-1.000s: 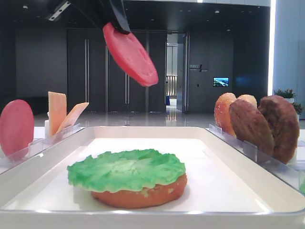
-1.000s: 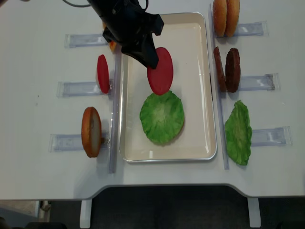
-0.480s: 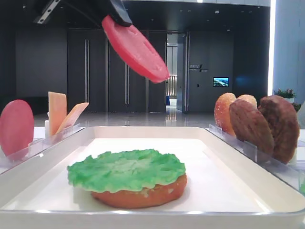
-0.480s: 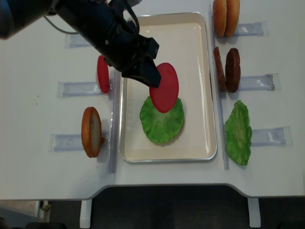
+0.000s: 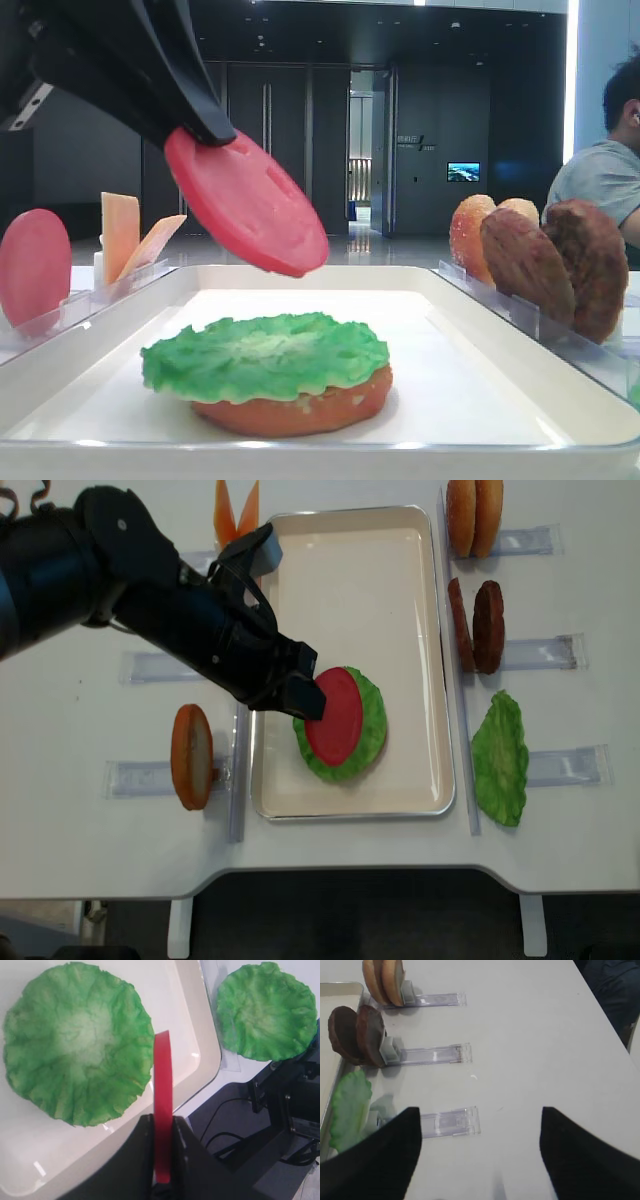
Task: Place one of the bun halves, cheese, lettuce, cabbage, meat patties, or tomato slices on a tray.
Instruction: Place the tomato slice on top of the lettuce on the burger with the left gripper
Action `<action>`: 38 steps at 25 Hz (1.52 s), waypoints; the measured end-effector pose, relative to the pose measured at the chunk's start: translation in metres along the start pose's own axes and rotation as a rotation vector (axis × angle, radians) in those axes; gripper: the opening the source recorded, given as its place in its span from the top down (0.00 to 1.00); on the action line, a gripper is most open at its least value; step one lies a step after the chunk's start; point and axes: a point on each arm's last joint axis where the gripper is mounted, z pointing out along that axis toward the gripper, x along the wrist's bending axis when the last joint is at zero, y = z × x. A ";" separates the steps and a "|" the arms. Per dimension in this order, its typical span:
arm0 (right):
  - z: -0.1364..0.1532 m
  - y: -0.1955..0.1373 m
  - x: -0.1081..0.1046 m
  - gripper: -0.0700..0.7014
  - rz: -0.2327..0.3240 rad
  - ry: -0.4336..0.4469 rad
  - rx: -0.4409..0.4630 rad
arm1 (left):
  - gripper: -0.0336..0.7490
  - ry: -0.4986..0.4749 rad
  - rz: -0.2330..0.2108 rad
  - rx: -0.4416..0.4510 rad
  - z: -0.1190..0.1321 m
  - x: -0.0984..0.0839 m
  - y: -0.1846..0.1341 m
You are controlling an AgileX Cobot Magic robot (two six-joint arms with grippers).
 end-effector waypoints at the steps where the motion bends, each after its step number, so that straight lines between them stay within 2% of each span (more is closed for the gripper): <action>1: 0.000 0.000 0.000 0.28 0.000 0.000 0.000 | 0.89 -0.001 0.007 -0.015 0.001 0.001 -0.001; 5: 0.000 0.000 0.000 0.29 0.000 0.000 0.000 | 0.89 -0.013 0.035 -0.066 0.006 0.005 -0.002; 8: 0.000 0.000 0.000 0.30 0.000 0.000 0.000 | 0.89 -0.019 0.036 -0.085 0.007 0.005 -0.002; 15: 0.000 0.000 0.000 0.30 0.000 0.000 -0.001 | 0.89 -0.023 0.027 -0.039 0.019 0.012 -0.003; 22: 0.000 0.000 0.000 0.30 0.000 0.000 -0.002 | 0.89 -0.035 0.034 -0.048 0.028 0.016 0.000; 29: 0.000 0.000 0.000 0.30 0.000 0.000 -0.002 | 0.89 -0.035 0.022 -0.031 0.043 0.025 0.002; 38: 0.000 0.000 0.000 0.30 0.000 0.000 -0.002 | 0.89 -0.028 0.022 -0.035 0.044 0.026 0.002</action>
